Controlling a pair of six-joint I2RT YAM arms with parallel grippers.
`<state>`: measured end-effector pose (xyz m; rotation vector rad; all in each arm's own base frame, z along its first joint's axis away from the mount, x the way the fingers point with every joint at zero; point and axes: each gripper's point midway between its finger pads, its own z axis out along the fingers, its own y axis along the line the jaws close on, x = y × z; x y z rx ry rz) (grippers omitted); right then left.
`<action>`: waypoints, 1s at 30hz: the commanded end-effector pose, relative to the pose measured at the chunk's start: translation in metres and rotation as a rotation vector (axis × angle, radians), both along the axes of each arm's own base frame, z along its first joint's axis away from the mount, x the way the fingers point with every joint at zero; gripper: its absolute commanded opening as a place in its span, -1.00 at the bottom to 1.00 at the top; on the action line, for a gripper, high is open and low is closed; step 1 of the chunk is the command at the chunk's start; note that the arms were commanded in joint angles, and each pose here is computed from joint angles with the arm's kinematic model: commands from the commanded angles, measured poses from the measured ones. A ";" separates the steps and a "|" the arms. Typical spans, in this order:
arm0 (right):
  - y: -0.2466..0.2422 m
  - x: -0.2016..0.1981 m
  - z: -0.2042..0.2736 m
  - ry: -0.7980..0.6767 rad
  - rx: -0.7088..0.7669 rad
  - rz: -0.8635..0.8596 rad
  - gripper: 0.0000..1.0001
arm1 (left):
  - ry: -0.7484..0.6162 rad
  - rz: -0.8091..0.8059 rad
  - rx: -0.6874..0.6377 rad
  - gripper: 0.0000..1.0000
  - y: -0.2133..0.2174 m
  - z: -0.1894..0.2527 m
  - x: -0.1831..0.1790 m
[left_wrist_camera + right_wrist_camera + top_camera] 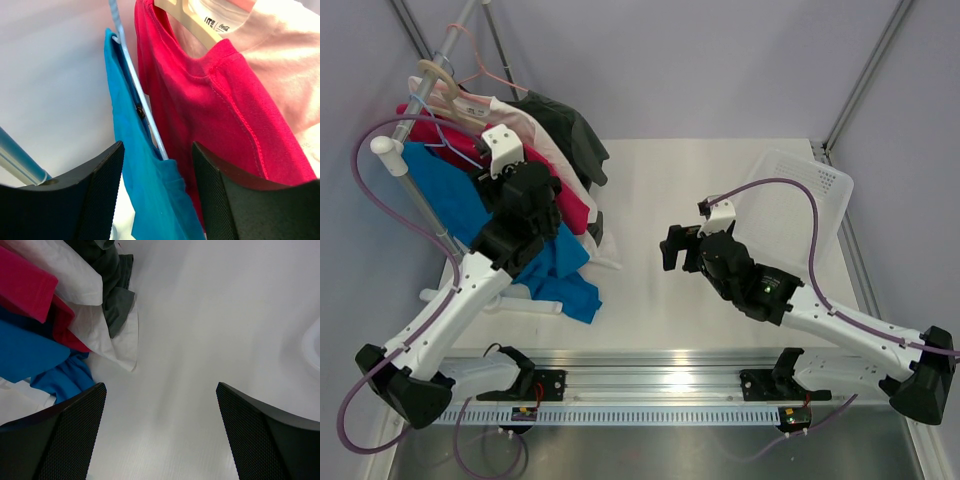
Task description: Remove the t-shirt from the hanger
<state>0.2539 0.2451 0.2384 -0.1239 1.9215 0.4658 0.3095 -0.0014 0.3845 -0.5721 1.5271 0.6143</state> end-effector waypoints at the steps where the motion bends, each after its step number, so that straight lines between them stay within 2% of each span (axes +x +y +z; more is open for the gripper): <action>1: 0.005 0.003 0.020 -0.028 0.012 0.004 0.99 | -0.027 0.045 -0.010 0.18 0.002 0.002 0.004; 8: 0.004 0.005 0.017 -0.020 -0.008 -0.009 0.99 | -0.006 0.090 -0.001 0.12 0.011 -0.012 0.009; 12: 0.003 0.005 0.018 -0.021 -0.003 -0.011 0.99 | -0.010 0.096 -0.003 -0.28 0.014 -0.008 0.009; 13: 0.003 0.005 0.018 -0.020 -0.004 -0.011 0.99 | -0.011 0.097 -0.002 -0.61 0.014 -0.007 0.010; 15: 0.003 0.004 0.019 -0.020 -0.004 -0.010 0.99 | -0.003 0.103 0.005 -0.99 0.014 -0.007 0.010; 30: 0.003 0.006 0.016 -0.020 -0.017 -0.016 0.99 | -0.068 0.125 -0.015 -1.00 0.032 0.049 -0.018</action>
